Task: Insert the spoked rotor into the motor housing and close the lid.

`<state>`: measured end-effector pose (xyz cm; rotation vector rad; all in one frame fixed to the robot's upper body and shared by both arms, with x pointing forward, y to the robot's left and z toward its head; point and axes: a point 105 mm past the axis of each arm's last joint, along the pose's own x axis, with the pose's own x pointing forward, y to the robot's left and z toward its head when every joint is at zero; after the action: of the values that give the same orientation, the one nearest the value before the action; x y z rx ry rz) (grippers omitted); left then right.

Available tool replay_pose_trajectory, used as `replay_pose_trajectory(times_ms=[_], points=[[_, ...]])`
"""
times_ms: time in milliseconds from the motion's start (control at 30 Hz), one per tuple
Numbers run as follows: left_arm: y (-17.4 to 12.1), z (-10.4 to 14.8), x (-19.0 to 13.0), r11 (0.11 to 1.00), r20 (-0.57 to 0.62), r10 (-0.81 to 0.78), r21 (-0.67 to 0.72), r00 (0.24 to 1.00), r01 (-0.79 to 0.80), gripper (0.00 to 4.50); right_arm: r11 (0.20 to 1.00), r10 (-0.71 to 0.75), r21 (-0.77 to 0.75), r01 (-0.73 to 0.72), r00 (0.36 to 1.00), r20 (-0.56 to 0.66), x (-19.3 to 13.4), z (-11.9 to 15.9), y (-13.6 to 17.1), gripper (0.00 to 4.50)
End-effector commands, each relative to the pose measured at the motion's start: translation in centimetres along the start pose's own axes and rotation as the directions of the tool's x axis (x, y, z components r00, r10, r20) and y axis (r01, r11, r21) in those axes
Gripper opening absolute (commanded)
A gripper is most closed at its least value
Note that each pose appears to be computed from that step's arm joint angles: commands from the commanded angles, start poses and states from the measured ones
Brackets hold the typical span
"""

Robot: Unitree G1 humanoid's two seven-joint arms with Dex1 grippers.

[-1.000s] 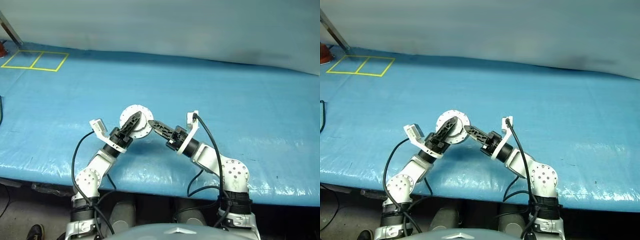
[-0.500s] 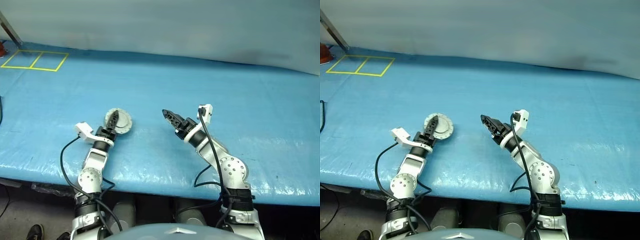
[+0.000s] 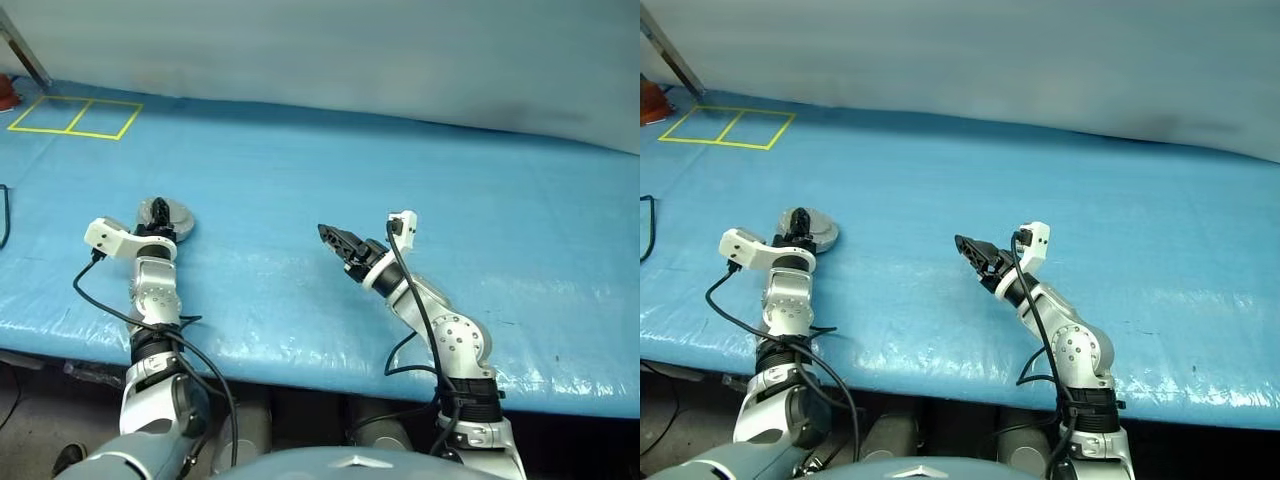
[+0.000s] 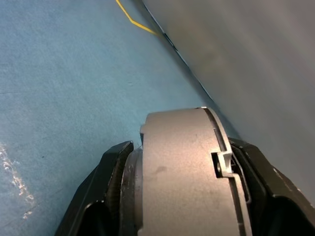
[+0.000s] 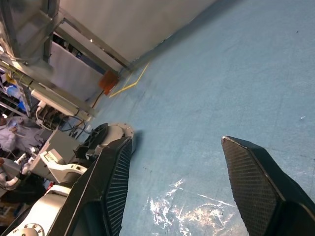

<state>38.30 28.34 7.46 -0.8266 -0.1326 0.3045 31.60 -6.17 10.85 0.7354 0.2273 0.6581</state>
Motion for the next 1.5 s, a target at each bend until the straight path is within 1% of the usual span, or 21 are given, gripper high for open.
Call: replay_pose_trajectory(times_ms=[33, 67, 133, 300, 367, 467, 533, 567, 600, 633, 700, 767, 800, 833, 900, 967, 1067, 1133, 1200, 1333, 1500], points=[[-0.1, 0.9, -0.2, 0.994, 0.040, 0.004, 0.105, 0.999, -0.008, 4.24, 1.000, 0.020, -0.010, -0.019, 0.999, 0.027, 0.0, 0.5, 0.5, 3.11], [0.4, 1.3, -0.4, 0.991, 0.061, 0.027, 0.131, 0.998, -0.035, 4.46, 1.000, 0.017, -0.008, -0.016, 0.999, 0.028, 0.0, 0.5, 0.5, 3.11], [1.2, 2.1, -0.9, 0.983, 0.096, 0.065, 0.163, 0.993, -0.080, 4.46, 1.000, 0.012, -0.008, -0.012, 1.000, 0.027, 0.0, 0.4, 0.4, 3.11], [2.7, 5.8, -3.3, 0.962, 0.245, 0.155, 0.182, 0.957, -0.202, 4.46, 1.000, -0.010, -0.008, 0.010, 1.000, 0.019, -0.1, 0.3, -0.1, 3.11], [3.5, 7.4, -4.4, 0.928, 0.324, 0.256, 0.181, 0.911, -0.326, 4.46, 1.000, -0.014, -0.009, 0.014, 1.000, 0.016, 0.1, 0.3, -0.2, 3.11], [4.0, 8.6, -5.2, 0.877, 0.394, 0.340, 0.195, 0.854, -0.440, 4.46, 0.999, -0.013, -0.036, 0.012, 1.000, -0.005, 0.4, 0.0, -0.1, 3.11], [4.9, 8.1, -5.1, 0.785, 0.345, 0.493, 0.221, 0.799, -0.579, 4.46, 0.997, -0.010, -0.081, 0.010, 1.000, -0.007, 0.6, 0.0, 0.0, 3.11], [3.9, 7.8, -4.6, 0.822, 0.300, 0.469, 0.194, 0.831, -0.535, 4.46, 0.993, -0.011, -0.117, 0.012, 1.000, 0.008, 0.5, 0.3, 0.0, 3.11], [1.9, 7.4, -4.1, 0.896, 0.267, 0.365, 0.160, 0.892, -0.415, 4.46, 0.988, -0.014, -0.152, 0.019, 0.999, 0.035, 0.5, 0.7, -0.1, 3.11], [-0.4, 7.5, -3.9, 0.948, 0.274, 0.225, 0.161, 0.935, -0.275, 4.46, 0.982, -0.018, -0.186, 0.030, 0.998, 0.065, 0.4, 1.1, -0.2, 3.11], [-4.5, 6.8, -4.1, 0.950, 0.264, -0.012, 0.303, 0.964, -0.071, 4.46, 0.959, -0.053, -0.274, 0.076, 0.995, 0.090, 0.2, 1.6, -0.9, 3.11], [-7.0, 5.5, -4.3, 0.924, 0.190, -0.174, 0.371, 0.966, 0.094, 4.46, 0.934, -0.088, -0.335, 0.120, 0.990, 0.107, 0.2, 1.9, -1.5, 3.11], [-9.0, 4.5, -4.8, 0.879, 0.131, -0.317, 0.413, 0.939, 0.239, 4.46, 0.917, -0.100, -0.374, 0.142, 0.986, 0.130, 0.0, 2.3, -1.8, 3.11], [-10.9, 2.6, -5.5, 0.789, 0.024, -0.450, 0.479, 0.893, 0.385, 4.46, 0.894, -0.102, -0.421, 0.155, 0.984, 0.145, -0.3, 2.7, -2.1, 3.11], [-12.8, -0.9, -6.9, 0.597, -0.183, -0.588, 0.559, 0.788, 0.575, 4.46, 0.856, -0.101, -0.495, 0.149, 0.987, 0.123, -0.6, 2.8, -2.6, 3.11], [-13.2, -4.1, -8.5, 0.426, -0.378, -0.643, 0.546, 0.666, 0.721, 4.46, 0.819, -0.064, -0.569, 0.080, 0.997, 0.047, -1.3, 2.1, -2.8, 3.11], [-11.9, -7.9, -10.5, 0.191, -0.626, -0.593, 0.501, 0.506, 0.844, 4.46, 0.742, -0.087, -0.669, 0.032, 0.995, -0.049, -2.0, 1.2, -3.8, 3.11], [-11.0, -9.0, -11.1, 0.108, -0.707, -0.546, 0.472, 0.449, 0.875, 4.46, 0.727, -0.098, -0.686, 0.024, 0.993, -0.070, -2.2, 1.1, -4.3, 3.11], [-10.9, -9.3, -11.7, 0.083, -0.740, -0.547, 0.416, 0.391, 0.905, 4.46, 0.721, -0.071, -0.693, -0.017, 0.993, -0.098, -2.7, 1.0, -4.2, 3.11], [-11.4, -8.9, -12.8, 0.056, -0.764, -0.576, 0.318, 0.291, 0.946, 4.46, 0.734, -0.006, -0.677, -0.063, 0.995, -0.099, -3.1, 1.6, -3.5, 3.11], [-11.3, -8.6, -12.9, 0.055, -0.764, -0.576, 0.318, 0.290, 0.947, 4.46, 0.717, -0.022, -0.696, -0.045, 0.996, -0.087, -3.1, 2.0, -3.9, 3.11]])
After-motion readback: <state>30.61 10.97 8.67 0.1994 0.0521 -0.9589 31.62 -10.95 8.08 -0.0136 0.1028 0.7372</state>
